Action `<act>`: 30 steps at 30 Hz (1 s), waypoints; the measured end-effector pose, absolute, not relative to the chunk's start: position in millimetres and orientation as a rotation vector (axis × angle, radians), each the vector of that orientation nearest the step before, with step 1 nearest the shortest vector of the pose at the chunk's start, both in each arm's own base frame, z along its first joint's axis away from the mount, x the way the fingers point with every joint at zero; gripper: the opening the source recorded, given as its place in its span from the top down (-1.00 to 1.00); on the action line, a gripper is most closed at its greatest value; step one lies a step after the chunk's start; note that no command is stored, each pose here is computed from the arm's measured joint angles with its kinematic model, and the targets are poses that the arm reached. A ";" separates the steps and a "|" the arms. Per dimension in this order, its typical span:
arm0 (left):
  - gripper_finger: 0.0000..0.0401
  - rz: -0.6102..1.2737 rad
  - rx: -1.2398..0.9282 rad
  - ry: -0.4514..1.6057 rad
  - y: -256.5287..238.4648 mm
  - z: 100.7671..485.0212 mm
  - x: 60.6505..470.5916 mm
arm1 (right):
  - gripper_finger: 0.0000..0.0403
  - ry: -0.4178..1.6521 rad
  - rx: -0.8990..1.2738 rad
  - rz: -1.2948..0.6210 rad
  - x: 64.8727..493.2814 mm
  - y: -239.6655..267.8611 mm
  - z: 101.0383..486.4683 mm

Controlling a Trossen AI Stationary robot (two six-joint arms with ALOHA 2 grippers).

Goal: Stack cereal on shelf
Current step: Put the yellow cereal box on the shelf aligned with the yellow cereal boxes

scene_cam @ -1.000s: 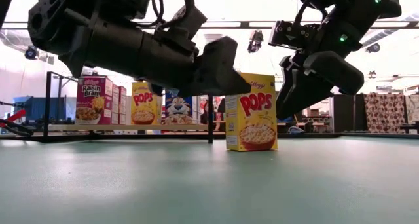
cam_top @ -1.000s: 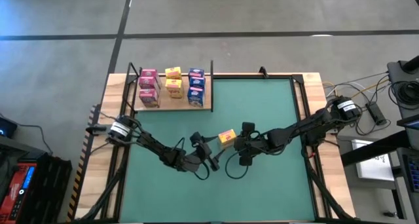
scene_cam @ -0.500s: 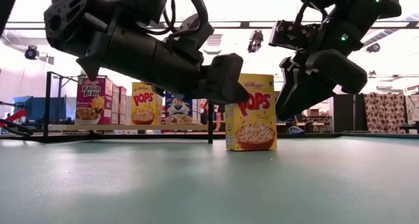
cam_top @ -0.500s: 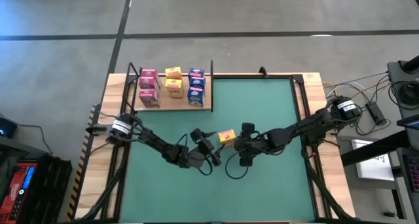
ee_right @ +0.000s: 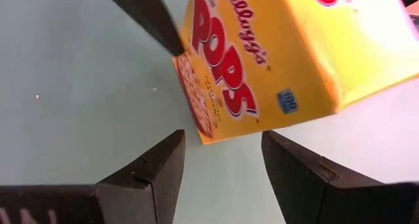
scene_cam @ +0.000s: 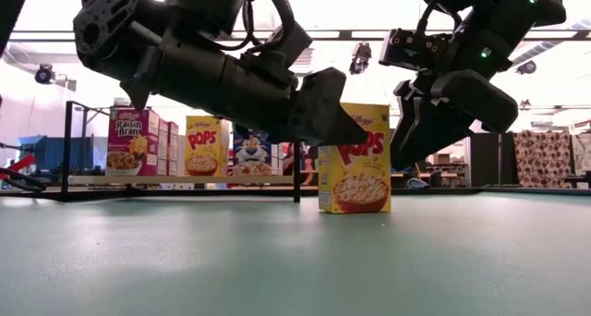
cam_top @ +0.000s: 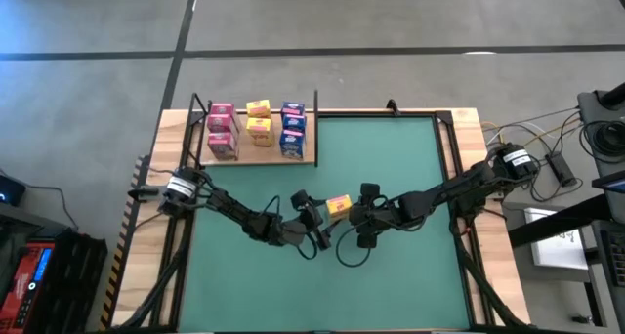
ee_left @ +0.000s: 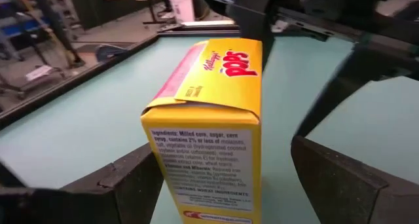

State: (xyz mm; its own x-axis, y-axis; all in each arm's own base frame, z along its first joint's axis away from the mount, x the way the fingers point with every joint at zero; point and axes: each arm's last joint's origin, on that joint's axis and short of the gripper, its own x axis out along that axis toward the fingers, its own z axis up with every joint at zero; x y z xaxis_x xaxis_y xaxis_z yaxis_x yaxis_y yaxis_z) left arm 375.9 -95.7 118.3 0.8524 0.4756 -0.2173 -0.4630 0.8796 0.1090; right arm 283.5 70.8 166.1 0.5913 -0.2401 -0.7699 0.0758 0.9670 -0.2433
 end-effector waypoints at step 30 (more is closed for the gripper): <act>0.19 0.490 -0.023 0.254 -89.9 154.8 344.8 | 0.05 0.734 -0.179 -0.135 233.0 56.3 226.6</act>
